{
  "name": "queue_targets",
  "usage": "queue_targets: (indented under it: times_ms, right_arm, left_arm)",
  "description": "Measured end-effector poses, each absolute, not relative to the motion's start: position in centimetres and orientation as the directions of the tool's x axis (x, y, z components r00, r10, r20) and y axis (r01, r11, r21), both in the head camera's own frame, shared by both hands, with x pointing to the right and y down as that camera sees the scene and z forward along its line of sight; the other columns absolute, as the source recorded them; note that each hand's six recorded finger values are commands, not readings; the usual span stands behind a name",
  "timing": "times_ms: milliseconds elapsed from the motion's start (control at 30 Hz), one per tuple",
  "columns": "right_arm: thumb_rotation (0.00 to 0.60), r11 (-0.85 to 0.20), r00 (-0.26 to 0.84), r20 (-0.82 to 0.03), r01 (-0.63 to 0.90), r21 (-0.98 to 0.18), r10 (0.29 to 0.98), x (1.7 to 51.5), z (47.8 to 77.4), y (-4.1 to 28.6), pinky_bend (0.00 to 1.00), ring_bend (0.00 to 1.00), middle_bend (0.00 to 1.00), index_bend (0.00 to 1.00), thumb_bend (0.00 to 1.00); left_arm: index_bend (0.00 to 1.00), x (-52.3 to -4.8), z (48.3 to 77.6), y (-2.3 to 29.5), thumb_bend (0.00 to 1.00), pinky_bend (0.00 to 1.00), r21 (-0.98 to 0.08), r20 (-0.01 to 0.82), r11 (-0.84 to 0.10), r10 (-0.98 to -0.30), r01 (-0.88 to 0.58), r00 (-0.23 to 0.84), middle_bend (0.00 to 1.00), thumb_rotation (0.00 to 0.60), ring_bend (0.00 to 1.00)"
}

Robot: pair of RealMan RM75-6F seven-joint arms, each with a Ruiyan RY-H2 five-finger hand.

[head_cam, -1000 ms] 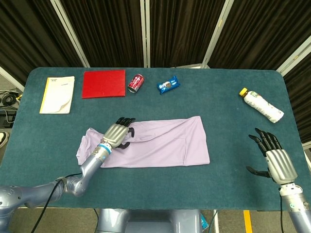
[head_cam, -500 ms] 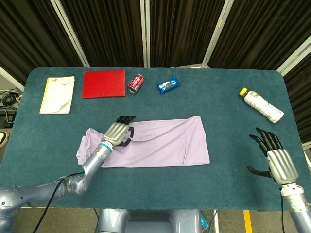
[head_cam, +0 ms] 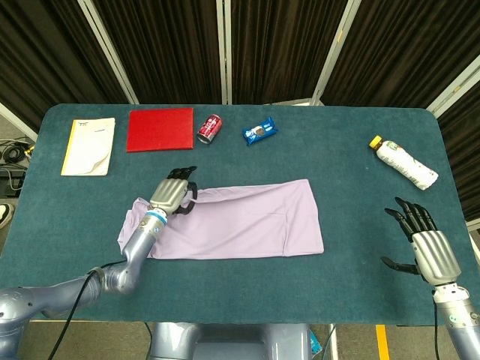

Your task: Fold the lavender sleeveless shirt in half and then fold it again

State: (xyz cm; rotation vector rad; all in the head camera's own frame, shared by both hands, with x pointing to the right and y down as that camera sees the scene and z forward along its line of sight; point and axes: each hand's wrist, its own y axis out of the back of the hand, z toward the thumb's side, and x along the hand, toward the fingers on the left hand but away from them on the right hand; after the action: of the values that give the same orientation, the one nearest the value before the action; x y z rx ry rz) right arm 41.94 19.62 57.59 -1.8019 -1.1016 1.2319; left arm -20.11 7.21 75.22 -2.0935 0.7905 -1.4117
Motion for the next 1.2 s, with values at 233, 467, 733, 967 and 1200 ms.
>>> queue_targets:
  times_ms: [233, 467, 733, 967, 1200]
  right_arm:
    - [0.6, -0.411, 0.193, -0.37, 0.263, -0.873, 0.909, 41.9, 57.7, 19.6, 0.0, 0.0, 0.0, 0.18, 0.0]
    - [0.6, -0.413, 0.19, -0.373, 0.262, -0.872, 0.908, 42.0, 57.7, 19.6, 0.0, 0.0, 0.0, 0.19, 0.0]
    - [0.6, -0.413, 0.193, -0.372, 0.264, -0.871, 0.908, 41.9, 57.7, 19.6, 0.0, 0.0, 0.0, 0.19, 0.0]
    - [0.6, -0.414, 0.195, -0.372, 0.266, -0.871, 0.908, 41.8, 57.6, 19.7, 0.0, 0.0, 0.0, 0.19, 0.0]
    - [0.6, -0.414, 0.201, -0.37, 0.265, -0.871, 0.907, 41.6, 57.5, 19.8, 0.0, 0.0, 0.0, 0.19, 0.0]
  left_arm:
    - [0.46, -21.0, 75.7, 6.7, 0.48, 0.0, -0.664, 0.671, -0.715, -0.698, -0.217, 0.248, 0.0, 0.6, 0.0]
    - [0.0, -21.1, 76.2, 6.6, 0.34, 0.0, -0.648, 0.678, -0.715, -0.698, -0.263, 0.229, 0.0, 0.6, 0.0]
    - [0.0, -22.0, 75.7, 6.0, 0.34, 0.0, -0.667, 0.649, -0.68, -0.731, -0.305, 0.21, 0.0, 0.6, 0.0]
    - [0.0, -25.0, 73.7, 5.5, 0.34, 0.0, -0.684, 0.626, -0.663, -0.747, -0.304, 0.223, 0.0, 0.6, 0.0]
    - [0.04, -30.2, 71.1, 6.4, 0.34, 0.0, -0.707, 0.614, -0.66, -0.751, -0.254, 0.243, 0.0, 0.6, 0.0]
